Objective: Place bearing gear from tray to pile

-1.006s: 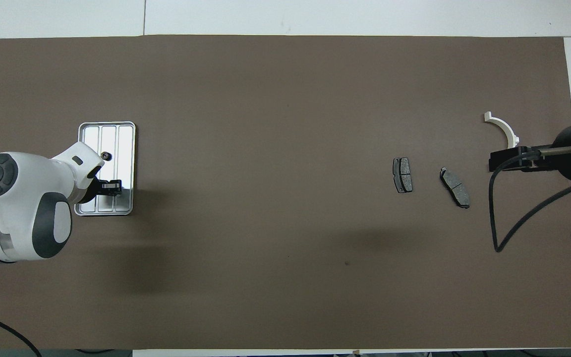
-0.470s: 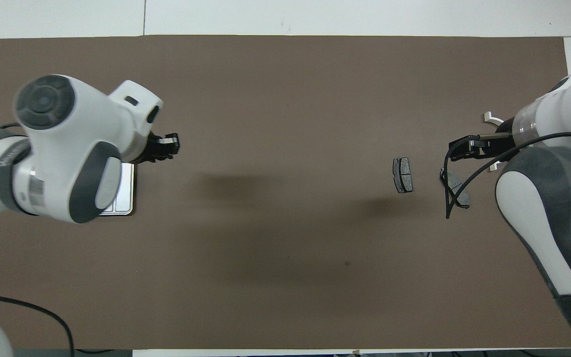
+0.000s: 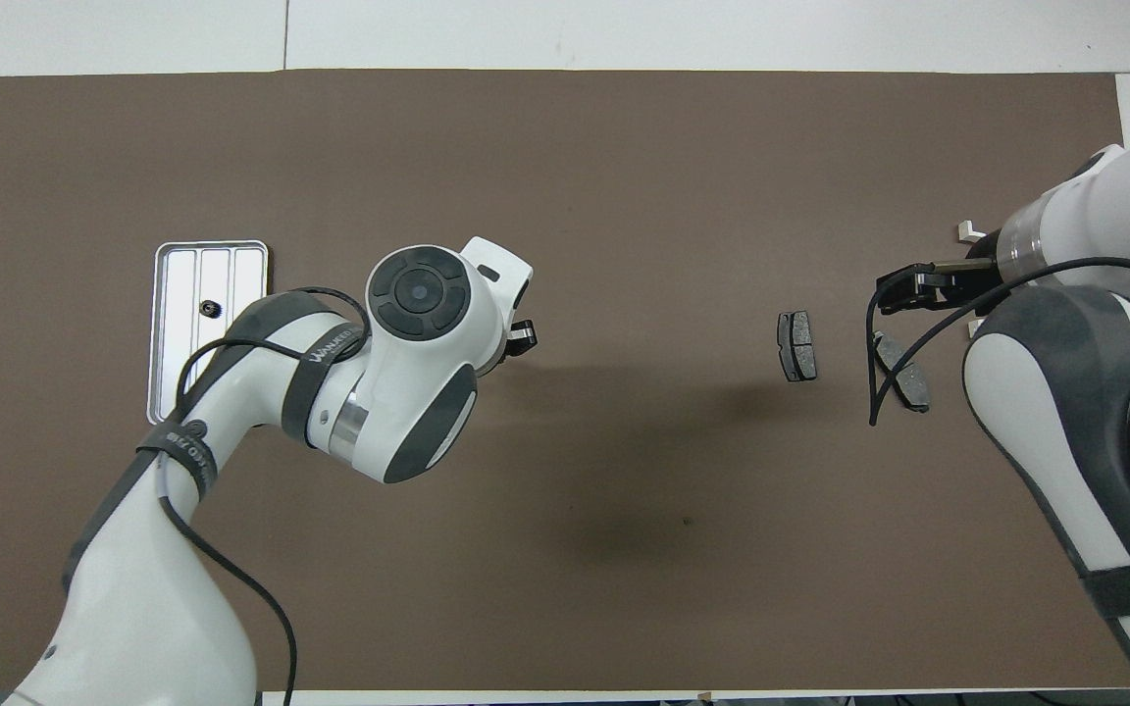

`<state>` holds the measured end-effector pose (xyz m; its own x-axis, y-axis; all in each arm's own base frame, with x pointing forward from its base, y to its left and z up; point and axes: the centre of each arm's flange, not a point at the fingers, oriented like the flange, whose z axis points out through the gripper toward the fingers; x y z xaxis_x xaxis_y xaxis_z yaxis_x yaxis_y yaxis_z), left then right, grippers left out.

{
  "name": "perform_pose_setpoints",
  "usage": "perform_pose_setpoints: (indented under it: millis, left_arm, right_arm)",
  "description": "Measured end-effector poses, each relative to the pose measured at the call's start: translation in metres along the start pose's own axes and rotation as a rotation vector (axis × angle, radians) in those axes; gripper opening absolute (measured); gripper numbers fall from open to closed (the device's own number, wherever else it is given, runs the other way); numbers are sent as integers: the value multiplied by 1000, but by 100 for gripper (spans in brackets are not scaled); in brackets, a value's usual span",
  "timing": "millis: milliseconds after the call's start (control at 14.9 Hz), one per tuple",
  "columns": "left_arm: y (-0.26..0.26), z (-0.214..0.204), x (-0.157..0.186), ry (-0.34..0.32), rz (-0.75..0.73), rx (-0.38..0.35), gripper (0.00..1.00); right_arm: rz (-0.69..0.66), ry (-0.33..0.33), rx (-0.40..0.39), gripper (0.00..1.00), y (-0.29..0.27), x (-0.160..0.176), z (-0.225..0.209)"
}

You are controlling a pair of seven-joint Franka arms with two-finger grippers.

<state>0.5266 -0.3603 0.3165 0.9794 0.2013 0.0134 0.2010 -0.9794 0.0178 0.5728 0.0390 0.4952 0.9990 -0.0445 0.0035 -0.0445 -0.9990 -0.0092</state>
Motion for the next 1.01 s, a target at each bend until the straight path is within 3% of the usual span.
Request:
perform_pose_setpoints:
  millis: [1006]
  left_arm:
    - [4, 20, -5, 33, -16, -22, 35]
  right_arm:
    - [-16, -18, 0, 100, -13, -3, 2]
